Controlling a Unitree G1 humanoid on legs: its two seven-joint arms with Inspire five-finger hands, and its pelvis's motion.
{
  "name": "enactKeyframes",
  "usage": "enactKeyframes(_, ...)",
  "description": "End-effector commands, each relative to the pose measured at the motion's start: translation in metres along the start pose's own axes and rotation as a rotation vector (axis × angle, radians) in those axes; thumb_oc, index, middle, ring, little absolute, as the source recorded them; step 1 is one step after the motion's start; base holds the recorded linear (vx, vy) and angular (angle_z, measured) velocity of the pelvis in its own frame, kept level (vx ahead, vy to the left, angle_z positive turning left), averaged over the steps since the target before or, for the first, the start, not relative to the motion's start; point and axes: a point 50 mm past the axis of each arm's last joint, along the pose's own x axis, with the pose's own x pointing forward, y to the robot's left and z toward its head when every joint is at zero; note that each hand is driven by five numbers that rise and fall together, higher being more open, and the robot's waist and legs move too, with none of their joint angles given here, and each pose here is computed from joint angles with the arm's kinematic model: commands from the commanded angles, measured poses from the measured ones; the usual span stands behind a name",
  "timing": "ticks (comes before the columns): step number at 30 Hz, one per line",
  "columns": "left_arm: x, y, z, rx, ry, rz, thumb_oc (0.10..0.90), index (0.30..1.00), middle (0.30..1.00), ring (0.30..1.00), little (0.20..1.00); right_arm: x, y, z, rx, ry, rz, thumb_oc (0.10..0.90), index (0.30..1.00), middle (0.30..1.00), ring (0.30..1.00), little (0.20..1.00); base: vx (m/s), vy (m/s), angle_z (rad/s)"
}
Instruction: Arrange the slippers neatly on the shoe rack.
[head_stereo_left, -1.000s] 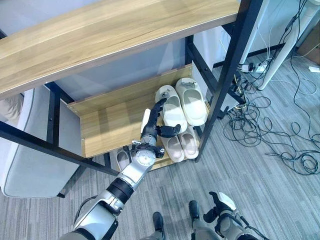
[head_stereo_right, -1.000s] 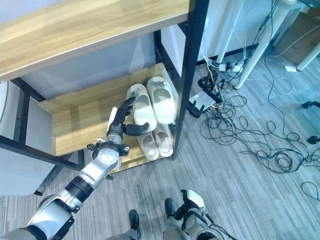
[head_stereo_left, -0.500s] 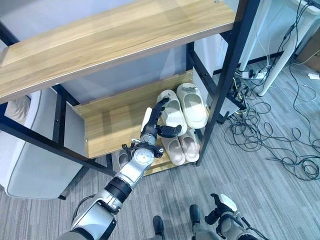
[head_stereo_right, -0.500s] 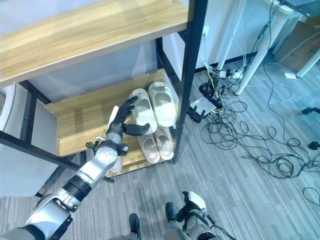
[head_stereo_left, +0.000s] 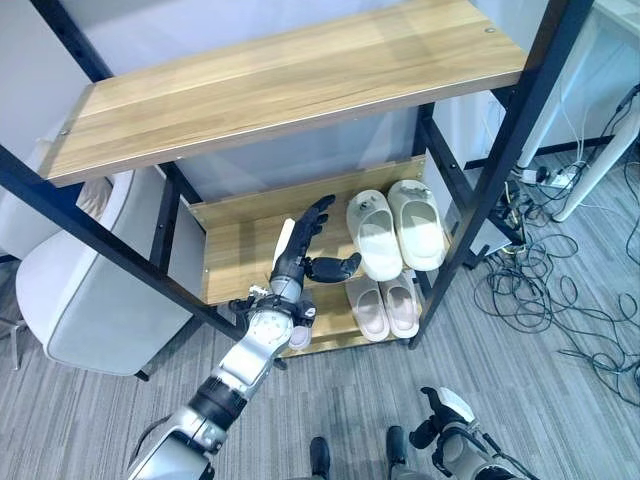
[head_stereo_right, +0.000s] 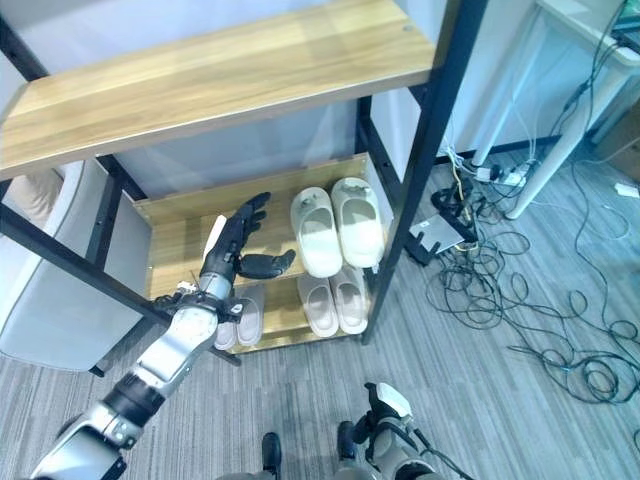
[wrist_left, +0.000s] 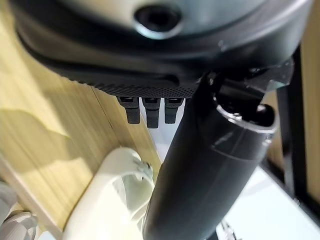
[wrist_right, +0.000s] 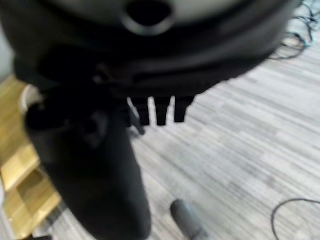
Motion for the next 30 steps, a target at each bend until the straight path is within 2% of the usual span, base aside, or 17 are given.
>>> enactKeyframes(1,-0.012,0.022,0.018,-0.030,-0.157,-0.021,0.800,0.900,0.900,0.900,0.900,-0.001,0.010,0.006,0.030,0.000,0.033,0.800,0.900,0.900,0.900,0.900,-0.03,0.000,0.22)
enactKeyframes(9,-0.094,0.047,-0.059,-0.066,0.198,-0.053,0.800,0.900,0.900,0.900,0.900,-0.006,0.016,-0.012,0.031,0.041,0.078,0.800,0.900,0.900,0.900,0.900,0.00,0.004,0.22)
enactKeyframes(10,-0.112,0.052,-0.072,-0.070,0.277,-0.076,0.800,0.900,0.900,0.900,0.900,-0.008,0.018,-0.019,0.033,0.053,0.090,0.800,0.900,0.900,0.900,0.900,-0.01,0.020,0.34)
enactKeyframes(14,-0.139,0.058,-0.095,0.000,0.417,-0.128,0.800,0.900,0.900,0.900,0.900,-0.009,0.020,-0.023,0.039,0.062,0.106,0.800,0.900,0.900,0.900,0.900,0.00,0.009,0.32)
enactKeyframes(16,-0.163,0.060,-0.125,0.064,0.582,-0.138,0.800,0.900,0.900,0.900,0.900,-0.011,0.022,-0.026,0.041,0.056,0.115,0.800,0.900,0.900,0.900,0.900,-0.02,0.032,0.20)
enactKeyframes(19,-0.177,0.061,-0.143,0.114,0.683,-0.140,0.800,0.900,0.900,0.900,0.900,-0.013,0.025,-0.029,0.051,0.055,0.125,0.800,0.900,0.900,0.900,0.900,-0.01,0.035,0.19)
enactKeyframes(22,-0.207,0.060,-0.180,0.217,0.911,-0.125,0.800,0.900,0.900,0.900,0.900,-0.019,0.032,-0.040,0.111,0.095,0.142,0.800,0.900,0.900,0.900,0.900,-0.02,0.051,0.01)
enactKeyframes(23,-0.207,0.060,-0.180,0.217,0.911,-0.125,0.800,0.900,0.900,0.900,0.900,-0.019,0.032,-0.040,0.111,0.095,0.142,0.800,0.900,0.900,0.900,0.900,-0.02,0.042,-0.01)
enactKeyframes(30,-0.259,0.063,-0.216,0.337,1.249,-0.050,0.800,0.900,0.900,0.900,0.900,-0.024,0.040,-0.052,0.182,0.174,0.156,0.800,0.900,0.900,0.900,0.900,0.00,0.051,-0.04)
